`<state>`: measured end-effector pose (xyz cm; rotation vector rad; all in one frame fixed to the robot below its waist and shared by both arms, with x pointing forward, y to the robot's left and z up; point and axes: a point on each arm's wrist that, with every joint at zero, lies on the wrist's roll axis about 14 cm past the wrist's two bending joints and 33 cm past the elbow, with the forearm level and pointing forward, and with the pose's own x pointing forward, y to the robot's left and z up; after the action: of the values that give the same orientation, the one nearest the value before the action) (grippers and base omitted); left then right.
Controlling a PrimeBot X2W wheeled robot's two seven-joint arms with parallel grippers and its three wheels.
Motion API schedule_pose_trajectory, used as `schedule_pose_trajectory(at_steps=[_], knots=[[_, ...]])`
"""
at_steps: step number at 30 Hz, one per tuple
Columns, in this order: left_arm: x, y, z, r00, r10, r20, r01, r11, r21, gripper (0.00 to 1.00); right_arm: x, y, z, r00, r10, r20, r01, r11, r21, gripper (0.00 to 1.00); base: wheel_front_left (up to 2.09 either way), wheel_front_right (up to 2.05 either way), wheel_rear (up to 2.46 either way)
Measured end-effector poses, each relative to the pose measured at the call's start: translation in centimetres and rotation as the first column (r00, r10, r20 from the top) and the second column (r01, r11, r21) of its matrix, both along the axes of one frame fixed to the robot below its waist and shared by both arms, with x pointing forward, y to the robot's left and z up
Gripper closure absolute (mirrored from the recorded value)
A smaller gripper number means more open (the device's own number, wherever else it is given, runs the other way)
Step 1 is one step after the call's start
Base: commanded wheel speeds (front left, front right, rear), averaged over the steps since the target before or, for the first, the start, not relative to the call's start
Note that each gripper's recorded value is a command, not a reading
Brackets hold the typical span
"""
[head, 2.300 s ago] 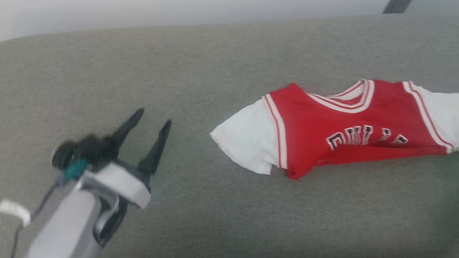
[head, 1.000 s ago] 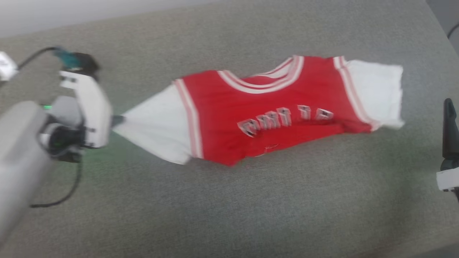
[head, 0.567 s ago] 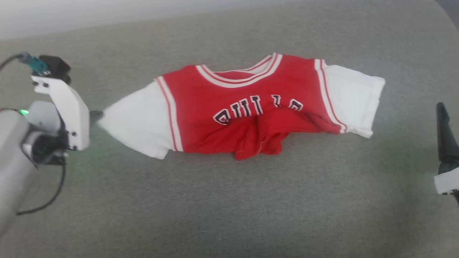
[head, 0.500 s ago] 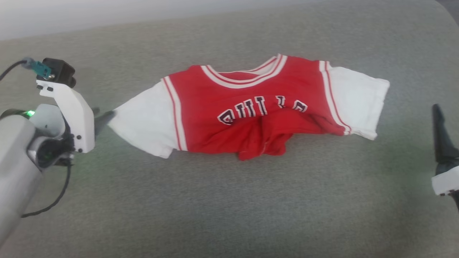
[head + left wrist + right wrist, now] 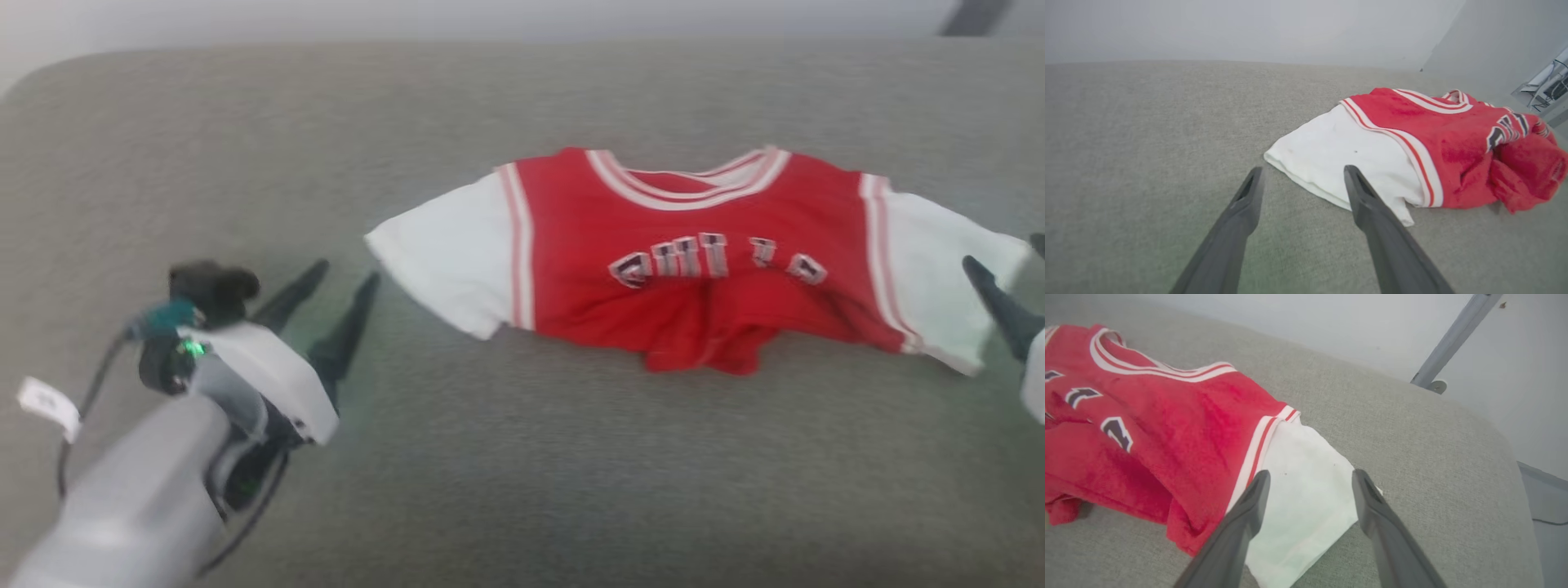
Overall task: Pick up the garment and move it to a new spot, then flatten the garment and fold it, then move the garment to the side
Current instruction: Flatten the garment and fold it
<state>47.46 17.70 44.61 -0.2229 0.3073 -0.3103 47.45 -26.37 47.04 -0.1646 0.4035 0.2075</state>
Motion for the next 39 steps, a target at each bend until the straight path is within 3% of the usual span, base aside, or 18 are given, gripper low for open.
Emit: schedule_pose_trajectory(at_steps=[11,19,24,25,27,28,29,34,37,39], knots=[[-4.4,2.5,1.8,0.966,0.196,0.171,-0.203,0.979,0.024,0.00,5.1,1.4,-1.6,0.946,0.104,-0.308,-0.130,0.990,-0.063,0.00,0.00,0.00,0.00],[-5.6,2.5,1.7,0.943,0.234,0.237,-0.259,0.963,0.080,0.00,7.8,0.5,-5.0,0.877,0.083,-0.474,-0.158,0.980,-0.121,0.00,0.00,0.00,0.00],[-5.7,3.1,0.8,0.939,0.254,0.231,-0.282,0.955,0.097,0.00,7.9,1.6,-8.2,0.817,0.103,-0.567,-0.192,0.976,-0.099,0.00,0.00,0.00,0.00],[-5.6,3.3,0.7,0.939,0.255,0.232,-0.284,0.953,0.103,0.00,7.9,1.6,-8.5,0.808,0.101,-0.581,-0.194,0.976,-0.099,0.06,0.00,0.00,0.00],[-5.5,3.6,0.9,0.935,0.259,0.241,-0.291,0.951,0.105,0.00,7.7,1.7,-8.8,0.789,0.103,-0.605,-0.195,0.977,-0.088,0.60,0.00,0.00,0.00],[-5.4,3.6,0.9,0.935,0.255,0.246,-0.288,0.951,0.108,0.00,7.7,1.7,-8.8,0.789,0.106,-0.605,-0.195,0.977,-0.084,0.93,0.00,0.00,0.00],[-5.2,3.8,1.0,0.934,0.253,0.252,-0.289,0.951,0.115,0.00,7.5,1.8,-8.9,0.786,0.108,-0.609,-0.196,0.977,-0.079,1.00,0.00,0.00,0.00],[-3.1,3.1,2.5,0.935,0.183,0.305,-0.228,0.967,0.119,0.00,7.3,1.7,-8.8,0.786,0.106,-0.609,-0.185,0.980,-0.068,1.00,0.00,0.00,0.00],[-0.5,1.2,3.8,0.946,0.048,0.321,-0.104,0.982,0.160,0.00,7.3,1.6,-8.6,0.792,0.104,-0.602,-0.174,0.983,-0.059,1.00,0.00,0.00,0.00],[1.2,-1.0,3.8,0.960,-0.096,0.262,0.032,0.971,0.238,0.00,7.2,1.5,-8.6,0.793,0.105,-0.600,-0.174,0.983,-0.058,1.00,0.00,0.00,0.00]])
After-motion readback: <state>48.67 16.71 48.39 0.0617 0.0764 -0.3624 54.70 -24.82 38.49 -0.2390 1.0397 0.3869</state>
